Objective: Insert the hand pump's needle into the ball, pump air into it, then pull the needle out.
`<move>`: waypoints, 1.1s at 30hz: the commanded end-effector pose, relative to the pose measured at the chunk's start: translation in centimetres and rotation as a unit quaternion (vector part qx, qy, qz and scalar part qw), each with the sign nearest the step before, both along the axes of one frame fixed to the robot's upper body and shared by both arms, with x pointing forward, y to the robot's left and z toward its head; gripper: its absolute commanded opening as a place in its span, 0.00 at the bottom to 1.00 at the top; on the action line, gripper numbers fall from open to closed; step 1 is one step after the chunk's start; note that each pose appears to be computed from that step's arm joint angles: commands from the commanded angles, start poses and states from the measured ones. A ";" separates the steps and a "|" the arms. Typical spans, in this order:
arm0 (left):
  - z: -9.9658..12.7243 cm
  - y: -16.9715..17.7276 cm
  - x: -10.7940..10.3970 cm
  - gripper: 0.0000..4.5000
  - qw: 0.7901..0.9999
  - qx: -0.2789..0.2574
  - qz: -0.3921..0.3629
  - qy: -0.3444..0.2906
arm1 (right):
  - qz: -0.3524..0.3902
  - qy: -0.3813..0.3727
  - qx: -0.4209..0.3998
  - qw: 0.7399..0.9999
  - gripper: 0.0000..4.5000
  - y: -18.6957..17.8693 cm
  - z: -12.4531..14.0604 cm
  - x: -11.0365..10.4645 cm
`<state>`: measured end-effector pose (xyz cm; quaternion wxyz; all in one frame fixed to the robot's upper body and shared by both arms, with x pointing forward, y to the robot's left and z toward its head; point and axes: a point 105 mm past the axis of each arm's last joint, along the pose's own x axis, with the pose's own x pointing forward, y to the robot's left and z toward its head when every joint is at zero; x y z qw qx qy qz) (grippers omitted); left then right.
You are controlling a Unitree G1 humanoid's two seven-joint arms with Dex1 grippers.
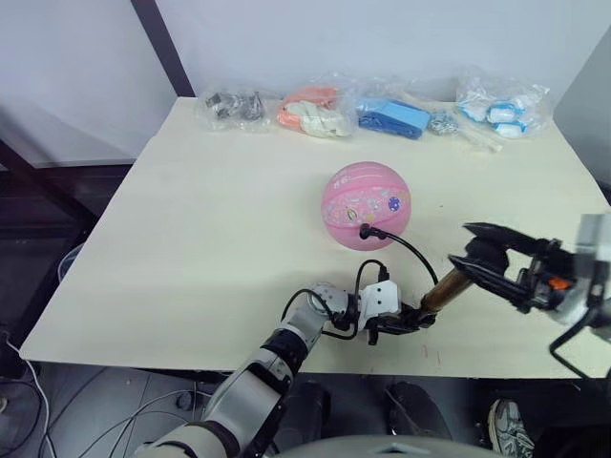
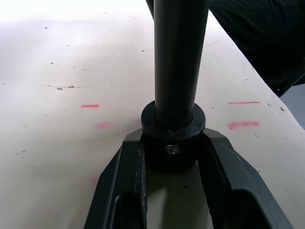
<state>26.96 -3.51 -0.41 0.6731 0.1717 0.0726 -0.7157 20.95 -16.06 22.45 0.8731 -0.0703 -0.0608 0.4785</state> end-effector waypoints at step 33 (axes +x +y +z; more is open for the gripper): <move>-2.9 1.9 -0.9 0.23 0.998 0.045 0.020 0.045 | -0.023 0.068 -0.041 0.997 0.48 2.6 -8.8 0.3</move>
